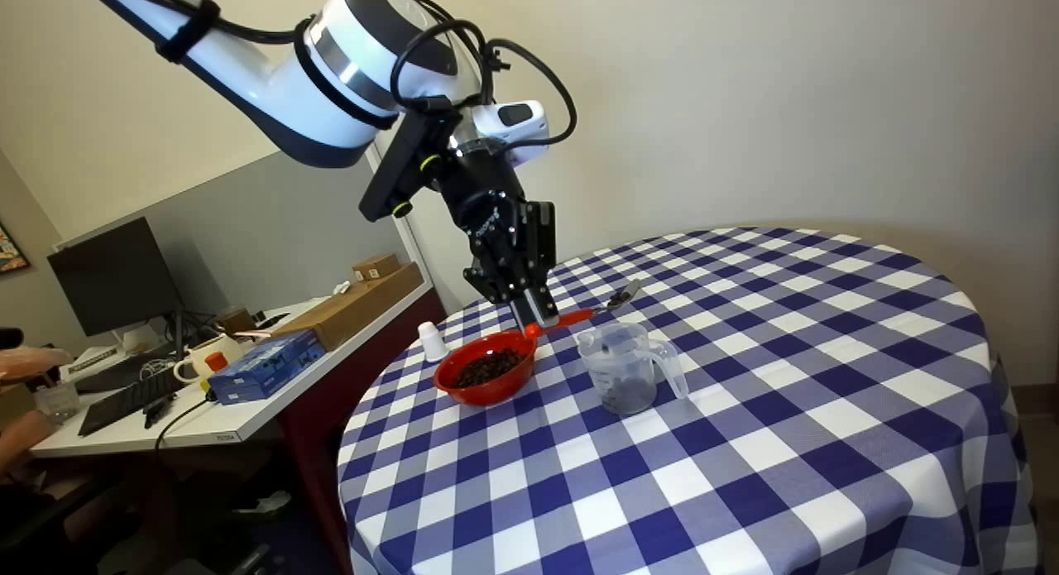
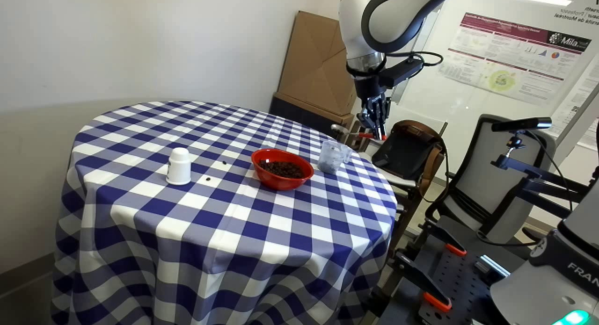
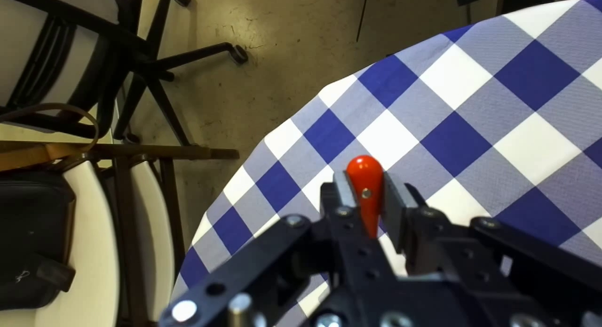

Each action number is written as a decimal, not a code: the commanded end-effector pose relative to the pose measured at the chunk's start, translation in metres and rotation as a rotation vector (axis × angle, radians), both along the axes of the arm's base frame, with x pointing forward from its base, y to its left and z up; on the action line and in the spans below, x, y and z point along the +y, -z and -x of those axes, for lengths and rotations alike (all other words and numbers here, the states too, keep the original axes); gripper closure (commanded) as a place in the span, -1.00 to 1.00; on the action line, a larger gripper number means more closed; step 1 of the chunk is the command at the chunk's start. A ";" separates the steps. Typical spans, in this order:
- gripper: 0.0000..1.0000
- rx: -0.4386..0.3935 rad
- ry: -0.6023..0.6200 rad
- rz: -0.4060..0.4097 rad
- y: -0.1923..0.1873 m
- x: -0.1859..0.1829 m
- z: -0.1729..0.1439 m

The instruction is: Use the spoon to scoop some of the contents in the red bowl into the clear jug

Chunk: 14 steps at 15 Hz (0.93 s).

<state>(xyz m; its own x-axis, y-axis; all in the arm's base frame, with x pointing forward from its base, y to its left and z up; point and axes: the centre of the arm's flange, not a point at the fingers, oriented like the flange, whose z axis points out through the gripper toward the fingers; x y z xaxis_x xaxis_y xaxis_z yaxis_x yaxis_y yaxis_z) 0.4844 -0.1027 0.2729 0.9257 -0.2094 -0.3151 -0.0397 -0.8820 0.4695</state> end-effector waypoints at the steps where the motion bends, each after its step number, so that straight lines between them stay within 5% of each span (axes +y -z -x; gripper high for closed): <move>1: 0.81 -0.025 -0.024 0.054 -0.005 0.004 0.009; 14: 0.81 -0.036 -0.102 0.186 -0.006 0.012 0.016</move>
<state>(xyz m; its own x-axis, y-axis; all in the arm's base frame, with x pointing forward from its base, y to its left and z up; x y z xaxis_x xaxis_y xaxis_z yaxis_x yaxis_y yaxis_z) 0.4805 -0.0994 0.2745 0.9451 -0.1795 -0.2731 0.0154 -0.8103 0.5858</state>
